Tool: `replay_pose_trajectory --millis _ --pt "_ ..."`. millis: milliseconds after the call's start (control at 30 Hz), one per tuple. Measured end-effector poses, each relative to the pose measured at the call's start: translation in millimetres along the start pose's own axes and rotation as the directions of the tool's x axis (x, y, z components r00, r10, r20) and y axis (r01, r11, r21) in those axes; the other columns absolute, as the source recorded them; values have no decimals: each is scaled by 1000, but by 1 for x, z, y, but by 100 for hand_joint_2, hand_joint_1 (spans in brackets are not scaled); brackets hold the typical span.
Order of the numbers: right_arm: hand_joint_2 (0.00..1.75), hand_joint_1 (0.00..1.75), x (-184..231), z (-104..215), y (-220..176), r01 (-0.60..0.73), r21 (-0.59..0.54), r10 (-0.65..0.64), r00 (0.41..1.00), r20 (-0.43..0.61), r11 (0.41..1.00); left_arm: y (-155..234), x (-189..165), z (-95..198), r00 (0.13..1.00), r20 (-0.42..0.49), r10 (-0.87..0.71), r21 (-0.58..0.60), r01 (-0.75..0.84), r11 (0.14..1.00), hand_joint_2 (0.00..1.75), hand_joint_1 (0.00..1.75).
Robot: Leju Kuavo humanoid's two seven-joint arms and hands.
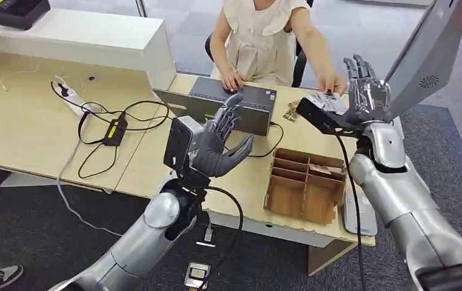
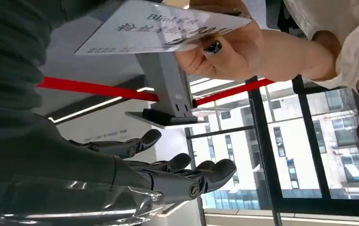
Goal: Pass the card to the sensor for recognition and then transmit it.
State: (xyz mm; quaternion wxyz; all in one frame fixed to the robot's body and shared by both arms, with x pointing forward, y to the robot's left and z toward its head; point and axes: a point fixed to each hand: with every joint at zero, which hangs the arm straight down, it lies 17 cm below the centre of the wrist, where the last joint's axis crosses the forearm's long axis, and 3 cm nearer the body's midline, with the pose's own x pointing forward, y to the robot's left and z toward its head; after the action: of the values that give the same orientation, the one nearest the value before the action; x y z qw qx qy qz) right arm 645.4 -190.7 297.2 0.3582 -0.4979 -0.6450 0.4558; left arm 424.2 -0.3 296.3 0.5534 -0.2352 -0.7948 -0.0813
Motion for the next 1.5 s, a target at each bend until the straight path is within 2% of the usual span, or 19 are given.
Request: replay_pose_trajectory --millis 900,1033,1233,1333,1500 --pt "175 175 -2 6 15 71 10 -71 997 -8 997 -2 -6 3 1000 -23 8 3 -8 1000 175 0" --pt "175 175 1 4 8 121 -20 -121 993 0 992 -1 -7 3 1000 -24 6 7 -6 1000 175 0" --pt "175 175 -4 4 -12 265 -116 -269 963 -17 957 7 -13 9 999 -27 -27 43 28 999 175 0" --pt "175 175 -23 17 -8 344 -153 -359 929 -86 926 16 -20 16 998 -46 -43 75 46 996 175 0" --pt "175 175 -63 51 3 382 -197 -416 893 -175 903 28 -27 27 996 -68 -60 103 67 992 175 0"
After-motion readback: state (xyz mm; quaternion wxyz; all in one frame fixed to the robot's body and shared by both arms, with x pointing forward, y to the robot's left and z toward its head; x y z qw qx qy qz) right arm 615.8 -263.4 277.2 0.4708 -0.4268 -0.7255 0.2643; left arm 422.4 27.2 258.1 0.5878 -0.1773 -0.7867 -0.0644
